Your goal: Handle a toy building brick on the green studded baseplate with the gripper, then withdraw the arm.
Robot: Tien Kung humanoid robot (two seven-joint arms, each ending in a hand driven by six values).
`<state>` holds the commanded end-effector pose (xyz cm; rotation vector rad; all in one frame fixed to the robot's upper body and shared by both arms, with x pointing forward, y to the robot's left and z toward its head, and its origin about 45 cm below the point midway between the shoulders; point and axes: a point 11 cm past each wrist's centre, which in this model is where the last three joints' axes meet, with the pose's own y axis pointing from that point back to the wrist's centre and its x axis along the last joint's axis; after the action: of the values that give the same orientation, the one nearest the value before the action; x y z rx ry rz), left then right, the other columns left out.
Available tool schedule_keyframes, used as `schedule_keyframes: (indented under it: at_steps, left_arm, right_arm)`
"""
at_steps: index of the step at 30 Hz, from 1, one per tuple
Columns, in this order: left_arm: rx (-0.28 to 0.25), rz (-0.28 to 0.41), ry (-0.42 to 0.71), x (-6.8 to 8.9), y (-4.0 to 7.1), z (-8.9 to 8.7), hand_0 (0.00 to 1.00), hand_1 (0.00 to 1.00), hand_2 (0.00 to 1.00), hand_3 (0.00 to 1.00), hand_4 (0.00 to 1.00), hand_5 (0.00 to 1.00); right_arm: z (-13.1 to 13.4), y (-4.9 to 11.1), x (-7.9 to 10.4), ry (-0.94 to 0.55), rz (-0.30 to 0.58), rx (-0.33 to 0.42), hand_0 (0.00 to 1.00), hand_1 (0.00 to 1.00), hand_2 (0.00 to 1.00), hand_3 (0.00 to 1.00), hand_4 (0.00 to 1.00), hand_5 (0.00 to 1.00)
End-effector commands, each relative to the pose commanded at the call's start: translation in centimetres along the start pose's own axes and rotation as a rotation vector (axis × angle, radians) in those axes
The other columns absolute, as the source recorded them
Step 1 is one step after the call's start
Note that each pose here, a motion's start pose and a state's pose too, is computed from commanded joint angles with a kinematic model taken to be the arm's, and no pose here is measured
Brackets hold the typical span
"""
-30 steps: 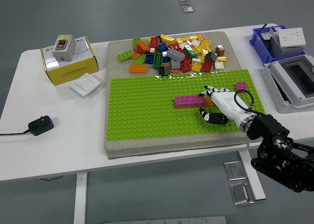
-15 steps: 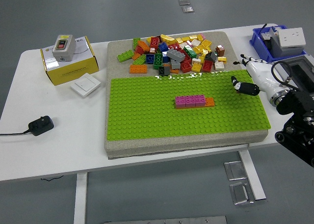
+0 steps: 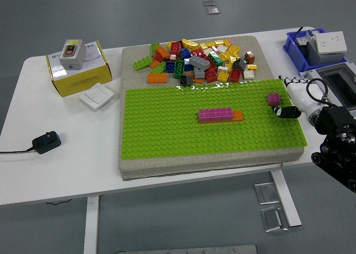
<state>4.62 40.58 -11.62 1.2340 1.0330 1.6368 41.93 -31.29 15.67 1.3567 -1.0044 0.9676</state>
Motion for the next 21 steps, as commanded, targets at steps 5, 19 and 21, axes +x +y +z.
schedule_keyframes:
  at_steps: [5, 19, 21]
  left_arm:
    - [0.0, 0.003, -0.004, 0.2, 0.0, 0.1, 0.664, 0.664, 0.661, 0.657, 0.344, 0.658]
    - [0.002, 0.006, -0.002, 0.4, 0.0, 0.0, 0.664, 0.665, 0.661, 0.657, 0.343, 0.658]
    - [0.002, 0.007, 0.001, 0.4, 0.0, 0.0, 0.664, 0.665, 0.661, 0.657, 0.343, 0.658]
  right_arm:
    - [0.0, -0.6, -0.4, -0.006, -0.02, -0.008, 0.974, 0.998, 0.998, 0.998, 0.681, 0.447]
    - [0.4, -1.2, -0.1, -0.098, -0.014, 0.019, 0.956, 0.963, 0.998, 0.932, 0.67, 0.449]
    - [0.3, -1.2, -0.1, -0.104, -0.01, 0.035, 0.956, 0.963, 0.998, 0.932, 0.67, 0.449]
